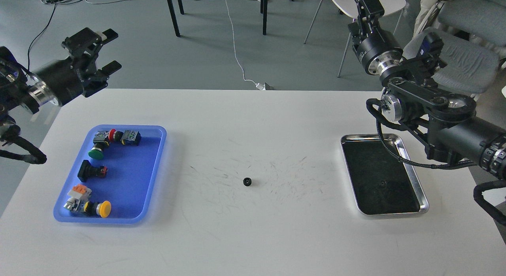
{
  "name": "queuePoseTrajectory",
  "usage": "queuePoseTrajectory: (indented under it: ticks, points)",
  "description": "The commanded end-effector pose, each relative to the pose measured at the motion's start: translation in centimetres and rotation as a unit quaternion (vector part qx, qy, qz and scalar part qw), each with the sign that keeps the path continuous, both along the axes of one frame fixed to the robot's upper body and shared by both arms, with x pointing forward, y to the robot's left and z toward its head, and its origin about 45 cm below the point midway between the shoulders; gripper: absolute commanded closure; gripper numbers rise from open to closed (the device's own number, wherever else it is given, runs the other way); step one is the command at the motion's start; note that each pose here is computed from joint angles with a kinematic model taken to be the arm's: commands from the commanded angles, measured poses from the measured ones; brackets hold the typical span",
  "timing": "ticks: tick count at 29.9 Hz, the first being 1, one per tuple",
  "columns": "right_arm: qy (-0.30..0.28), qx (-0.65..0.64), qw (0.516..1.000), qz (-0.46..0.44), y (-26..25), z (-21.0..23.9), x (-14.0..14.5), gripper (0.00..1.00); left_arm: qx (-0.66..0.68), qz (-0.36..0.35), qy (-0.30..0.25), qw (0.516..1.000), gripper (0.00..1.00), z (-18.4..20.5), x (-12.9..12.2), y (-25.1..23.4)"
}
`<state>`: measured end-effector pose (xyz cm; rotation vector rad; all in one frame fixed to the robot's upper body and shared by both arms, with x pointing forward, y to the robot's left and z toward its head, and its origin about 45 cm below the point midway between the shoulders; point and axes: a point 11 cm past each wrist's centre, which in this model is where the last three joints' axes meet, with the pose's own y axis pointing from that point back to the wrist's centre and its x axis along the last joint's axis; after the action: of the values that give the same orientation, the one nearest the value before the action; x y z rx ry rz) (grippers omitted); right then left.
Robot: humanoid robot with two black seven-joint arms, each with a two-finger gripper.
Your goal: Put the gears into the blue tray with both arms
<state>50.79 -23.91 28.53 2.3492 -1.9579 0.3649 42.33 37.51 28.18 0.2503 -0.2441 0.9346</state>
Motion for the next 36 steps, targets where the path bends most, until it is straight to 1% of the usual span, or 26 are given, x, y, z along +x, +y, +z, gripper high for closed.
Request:
queuePoseTrajectory:
  ticks: [1,4,8,12,15,18,22,24,27,29,31,32,36]
  points:
    - [0.001,-0.001,1.0,-0.004,-0.4,-0.1,0.0,0.05,0.064,-0.067,-0.021,0.995,0.01,0.4,-0.9,-2.5]
    - [0.004,-0.004,1.0,-0.009,-0.9,-0.4,-0.1,0.05,0.123,-0.115,-0.037,0.985,0.01,0.9,-1.9,-4.0]
    - [0.004,-0.004,1.0,-0.01,-1.0,-0.4,-0.1,0.05,0.204,-0.164,-0.051,0.964,0.01,0.0,-2.7,-5.5]
    - [0.003,-0.005,1.0,-0.012,-1.2,-0.4,-0.1,0.05,0.258,-0.213,-0.104,0.937,0.01,0.4,-3.8,-8.6]
    - [-0.002,-0.008,1.0,-0.021,-2.4,0.2,0.0,0.05,0.305,-0.235,-0.137,0.913,0.01,0.3,-4.3,-9.7]
    - [-0.007,-0.002,1.0,-0.031,-3.2,0.7,0.1,0.05,0.322,-0.25,-0.167,0.898,0.02,0.3,-4.6,-11.2]
    - [-0.012,0.008,0.999,-0.045,-4.3,1.2,0.2,0.05,0.337,-0.248,-0.215,0.883,0.02,0.2,-4.4,-12.7]
    - [-0.012,0.007,0.999,-0.048,-4.7,1.2,0.1,0.05,0.335,-0.252,-0.219,0.881,0.02,-0.4,-4.6,-13.3]
    - [-0.013,0.007,0.999,-0.051,-5.1,1.3,0.1,0.05,0.337,-0.27,-0.2,0.88,0.02,-1.9,-5.3,-13.7]
    - [-0.013,0.005,0.999,-0.052,-5.2,1.3,0.1,0.05,0.335,-0.284,-0.201,0.876,0.01,-2.5,-5.9,-14.5]
    - [-0.013,0.006,0.999,-0.053,-5.2,1.2,0.1,0.05,0.352,-0.302,-0.197,0.864,0.01,-3.7,-6.4,-14.9]
    - [-0.012,0.005,0.999,-0.053,-5.2,1.2,0.1,0.05,0.373,-0.315,-0.199,0.849,0.01,-4.5,-6.7,-14.9]
    - [-0.012,0.005,0.999,-0.053,-5.2,1.2,0.1,0.05,0.409,-0.339,-0.21,0.821,0.01,-5.5,-7.2,-15.3]
